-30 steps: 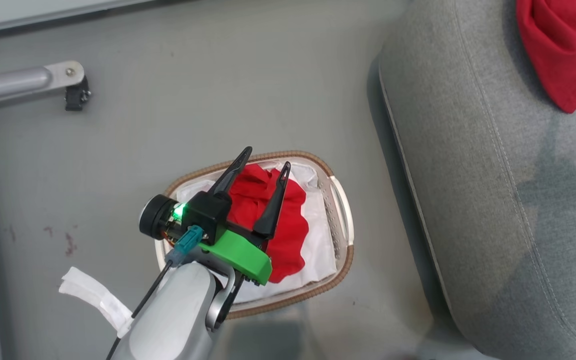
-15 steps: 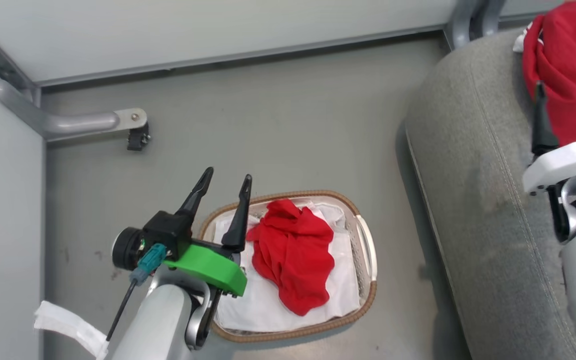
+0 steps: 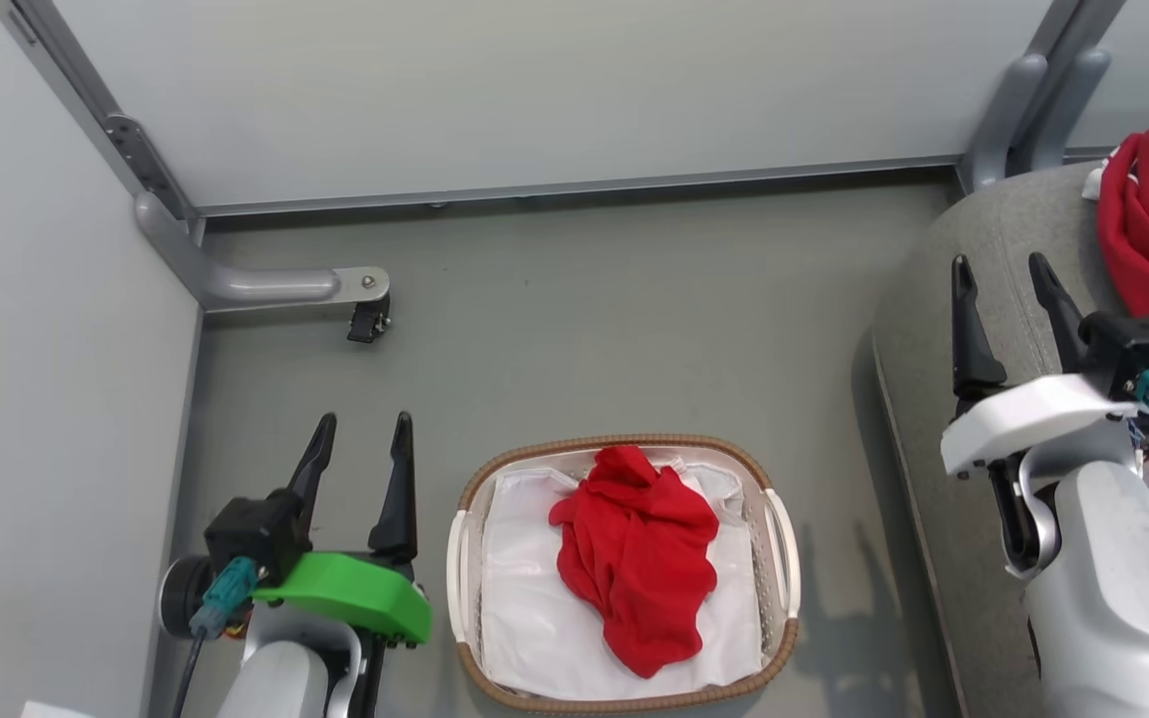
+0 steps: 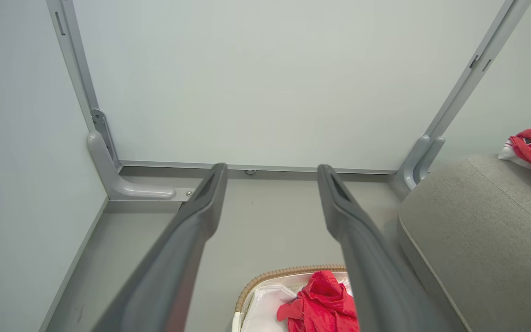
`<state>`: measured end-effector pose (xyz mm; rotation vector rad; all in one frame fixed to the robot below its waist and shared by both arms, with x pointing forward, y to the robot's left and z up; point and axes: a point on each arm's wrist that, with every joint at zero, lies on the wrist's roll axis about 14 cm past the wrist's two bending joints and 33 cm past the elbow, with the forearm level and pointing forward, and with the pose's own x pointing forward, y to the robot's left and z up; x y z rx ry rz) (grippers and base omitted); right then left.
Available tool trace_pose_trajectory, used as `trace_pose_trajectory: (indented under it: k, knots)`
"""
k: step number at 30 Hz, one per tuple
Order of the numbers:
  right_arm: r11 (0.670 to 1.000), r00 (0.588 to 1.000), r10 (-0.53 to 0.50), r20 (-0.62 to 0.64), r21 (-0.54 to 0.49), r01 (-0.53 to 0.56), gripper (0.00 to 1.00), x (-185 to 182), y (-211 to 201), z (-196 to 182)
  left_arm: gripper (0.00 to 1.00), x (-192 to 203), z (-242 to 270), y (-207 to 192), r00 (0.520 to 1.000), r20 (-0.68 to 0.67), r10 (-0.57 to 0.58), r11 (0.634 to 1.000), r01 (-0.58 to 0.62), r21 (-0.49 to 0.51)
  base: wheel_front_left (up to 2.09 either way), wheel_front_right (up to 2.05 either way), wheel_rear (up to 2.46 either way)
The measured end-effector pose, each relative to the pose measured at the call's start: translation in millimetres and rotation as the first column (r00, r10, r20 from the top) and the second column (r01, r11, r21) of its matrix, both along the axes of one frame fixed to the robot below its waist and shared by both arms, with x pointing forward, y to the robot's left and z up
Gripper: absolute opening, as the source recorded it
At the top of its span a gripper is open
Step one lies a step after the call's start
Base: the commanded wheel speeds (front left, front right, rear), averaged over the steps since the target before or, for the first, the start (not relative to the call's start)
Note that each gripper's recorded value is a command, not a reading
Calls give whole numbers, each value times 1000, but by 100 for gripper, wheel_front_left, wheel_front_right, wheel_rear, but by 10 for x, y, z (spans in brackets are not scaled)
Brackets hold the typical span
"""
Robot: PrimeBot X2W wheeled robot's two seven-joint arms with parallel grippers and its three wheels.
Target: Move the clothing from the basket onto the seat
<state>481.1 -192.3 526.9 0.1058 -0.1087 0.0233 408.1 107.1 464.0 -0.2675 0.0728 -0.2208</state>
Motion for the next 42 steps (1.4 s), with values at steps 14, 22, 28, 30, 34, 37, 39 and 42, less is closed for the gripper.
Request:
trace_pose_trajectory:
  k: [14, 22, 28, 30, 34, 37, 39, 42]
  knots:
    - [998, 997, 40, -71, 59, -36, 100, -477, 180, -304, 100, -361, -70, 238, 996, -30, 79, 997, -79, -6, 0, 0, 0]
    - [995, 992, 74, -104, 82, -65, 100, -698, 286, -420, 100, -482, -77, 244, 996, -34, 81, 997, -81, -6, 0, 0, 0]
    - [994, 988, 92, -122, 70, -84, 100, -788, 340, -478, 100, -514, -91, 204, 997, -38, 68, 998, -68, -6, 0, 0, 0]
    - [994, 988, 95, -123, 71, -87, 100, -796, 350, -482, 100, -518, -103, 201, 997, -42, 67, 998, -67, -6, 0, 0, 0]
    - [993, 988, 99, -123, 72, -90, 100, -799, 361, -481, 100, -523, -120, 203, 997, -48, 68, 998, -68, -5, 0, 0, 0]
    - [993, 987, 100, -123, 72, -91, 100, -799, 364, -481, 100, -523, -122, 210, 996, -49, 71, 997, -71, -9, 0, 0, 0]
    - [993, 987, 99, -122, 73, -91, 100, -799, 364, -481, 100, -523, -122, 212, 996, -49, 71, 997, -72, -9, 0, 0, 0]
    - [993, 988, 98, -122, 75, -90, 100, -799, 360, -479, 100, -521, -124, 214, 996, -50, 72, 997, -72, -9, 0, 0, 0]
